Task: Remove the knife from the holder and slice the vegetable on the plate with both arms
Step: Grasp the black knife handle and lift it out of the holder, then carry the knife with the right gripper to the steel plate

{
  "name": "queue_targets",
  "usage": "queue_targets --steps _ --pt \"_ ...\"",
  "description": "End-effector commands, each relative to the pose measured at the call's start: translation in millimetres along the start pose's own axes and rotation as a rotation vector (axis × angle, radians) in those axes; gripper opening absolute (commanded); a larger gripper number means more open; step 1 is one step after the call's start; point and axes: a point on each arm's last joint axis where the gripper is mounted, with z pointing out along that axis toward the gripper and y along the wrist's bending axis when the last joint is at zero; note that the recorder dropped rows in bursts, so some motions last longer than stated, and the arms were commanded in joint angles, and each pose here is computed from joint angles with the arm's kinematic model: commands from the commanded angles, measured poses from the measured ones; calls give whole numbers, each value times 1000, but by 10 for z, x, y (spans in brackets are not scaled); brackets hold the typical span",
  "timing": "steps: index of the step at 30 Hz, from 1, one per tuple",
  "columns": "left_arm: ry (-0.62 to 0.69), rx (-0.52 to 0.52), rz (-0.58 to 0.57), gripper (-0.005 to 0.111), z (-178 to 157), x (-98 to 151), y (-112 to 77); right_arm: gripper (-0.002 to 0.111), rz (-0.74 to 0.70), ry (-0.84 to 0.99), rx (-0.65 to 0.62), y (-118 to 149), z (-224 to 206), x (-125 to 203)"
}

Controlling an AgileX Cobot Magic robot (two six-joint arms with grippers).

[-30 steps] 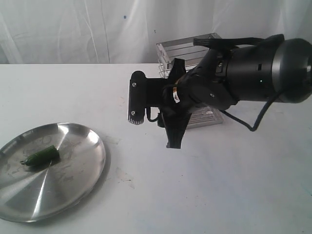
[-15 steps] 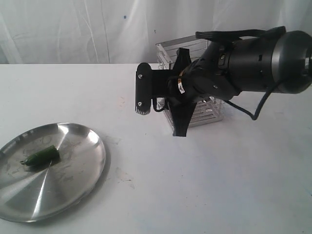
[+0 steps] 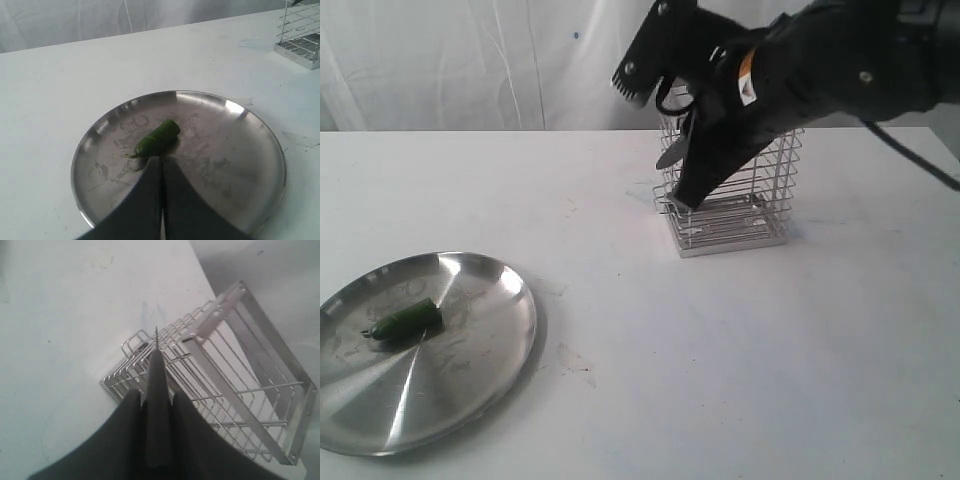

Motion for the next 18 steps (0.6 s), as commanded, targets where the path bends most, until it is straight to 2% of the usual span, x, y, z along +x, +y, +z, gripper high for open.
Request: queue_targets --steps 1,10,18 --pt "-3 5 0 0 0 6 -3 5 139 -17 12 -96 -281 3" --pt "-3 5 0 0 0 6 -3 5 345 -82 -100 -77 -718 -6" --pt "-3 5 0 0 0 6 -3 0 367 -198 -214 174 -1101 -48"
